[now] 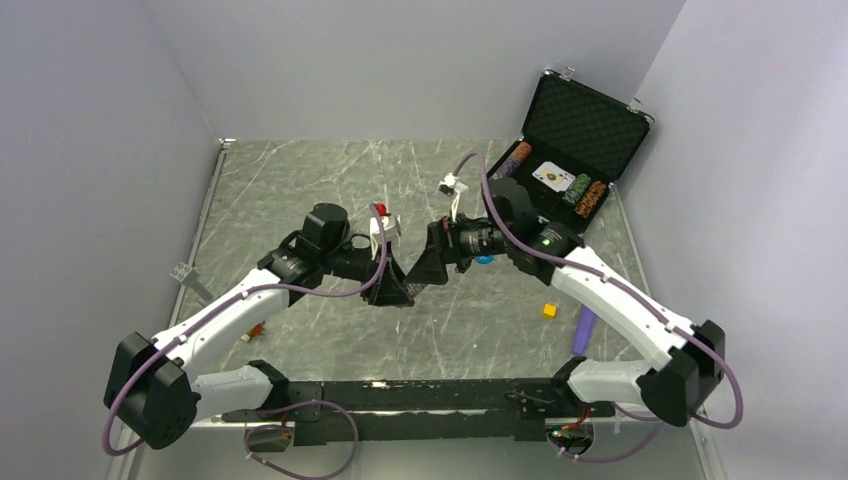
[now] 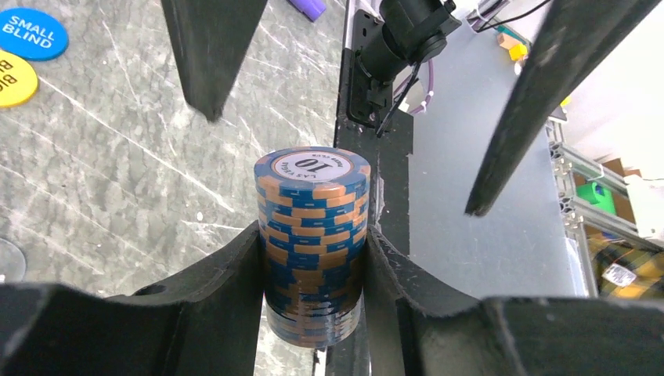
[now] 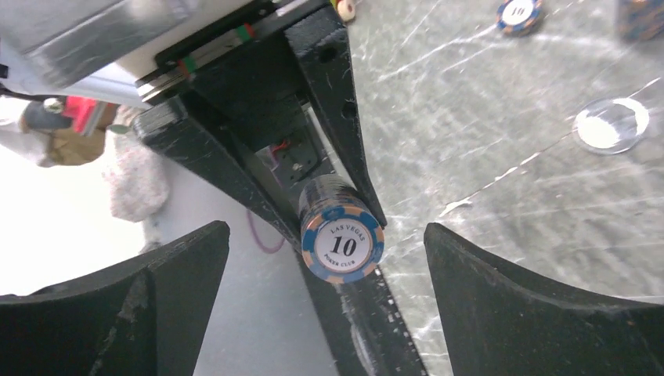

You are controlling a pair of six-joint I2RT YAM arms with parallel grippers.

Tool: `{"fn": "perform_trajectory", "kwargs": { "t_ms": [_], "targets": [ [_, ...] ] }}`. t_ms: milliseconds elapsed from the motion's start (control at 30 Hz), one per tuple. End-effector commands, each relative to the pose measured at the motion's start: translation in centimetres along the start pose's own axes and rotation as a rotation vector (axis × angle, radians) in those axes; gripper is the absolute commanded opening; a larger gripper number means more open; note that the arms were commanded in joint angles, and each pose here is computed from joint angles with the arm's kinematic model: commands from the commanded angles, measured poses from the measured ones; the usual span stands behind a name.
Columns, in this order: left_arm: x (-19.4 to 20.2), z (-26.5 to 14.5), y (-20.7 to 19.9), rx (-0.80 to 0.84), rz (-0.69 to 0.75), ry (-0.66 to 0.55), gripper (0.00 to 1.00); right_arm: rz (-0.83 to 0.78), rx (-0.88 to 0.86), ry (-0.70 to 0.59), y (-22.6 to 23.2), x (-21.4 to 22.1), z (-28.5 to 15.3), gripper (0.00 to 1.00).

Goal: Pack up texas hold em set

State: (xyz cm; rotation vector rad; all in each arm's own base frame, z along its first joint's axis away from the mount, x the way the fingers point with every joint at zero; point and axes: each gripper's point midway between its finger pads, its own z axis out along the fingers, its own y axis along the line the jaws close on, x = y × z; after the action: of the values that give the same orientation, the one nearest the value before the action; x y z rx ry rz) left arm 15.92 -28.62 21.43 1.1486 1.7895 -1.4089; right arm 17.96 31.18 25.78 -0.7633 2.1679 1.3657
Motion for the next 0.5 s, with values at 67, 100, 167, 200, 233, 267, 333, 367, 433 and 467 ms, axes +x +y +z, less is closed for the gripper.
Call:
{"fn": "perform_trajectory", "kwargs": {
  "t_ms": [67,100,167,200,233,267,333,367,433,467],
  "targets": [
    [-3.2,-0.5,-1.2,0.039,-0.015,-0.041,0.0,-0.337,0.183,-0.2,0.1,-1.8,-1.2,1.0],
    [-3.3,-0.6,-1.3,0.051,-0.032,-0.044,0.0,-0.375,0.23,-0.231,-0.3,-2.0,-1.3,1.0],
    [-3.5,-0.8,-1.2,0.067,-0.063,-0.055,0.0,-0.421,0.267,-0.276,-0.2,-2.2,-1.6,1.0],
    [-3.6,-0.9,-1.0,0.068,-0.078,-0.061,0.0,-0.435,0.28,-0.295,-0.1,-2.3,-1.7,1.0],
    [-3.6,-1.0,-0.8,0.066,-0.095,-0.065,0.0,-0.453,0.293,-0.316,0.1,-2.5,-1.8,1.0],
    [-3.6,-1.1,-0.6,0.063,-0.108,-0.068,0.0,-0.471,0.304,-0.327,0.3,-2.5,-1.9,1.0],
    [-3.6,-1.3,0.0,0.052,-0.137,-0.072,0.0,-0.503,0.327,-0.35,0.7,-2.5,-2.0,1.0],
    [-3.6,-1.4,0.2,0.048,-0.149,-0.074,0.0,-0.516,0.332,-0.352,0.9,-2.4,-1.9,1.0],
    [-3.6,-1.4,0.5,0.05,-0.168,-0.074,0.0,-0.531,0.366,-0.356,0.6,-2.3,-1.7,1.0],
    [-3.6,-1.4,0.6,0.054,-0.177,-0.075,0.0,-0.542,0.379,-0.351,0.6,-2.1,-1.5,1.0]
  ]
}}
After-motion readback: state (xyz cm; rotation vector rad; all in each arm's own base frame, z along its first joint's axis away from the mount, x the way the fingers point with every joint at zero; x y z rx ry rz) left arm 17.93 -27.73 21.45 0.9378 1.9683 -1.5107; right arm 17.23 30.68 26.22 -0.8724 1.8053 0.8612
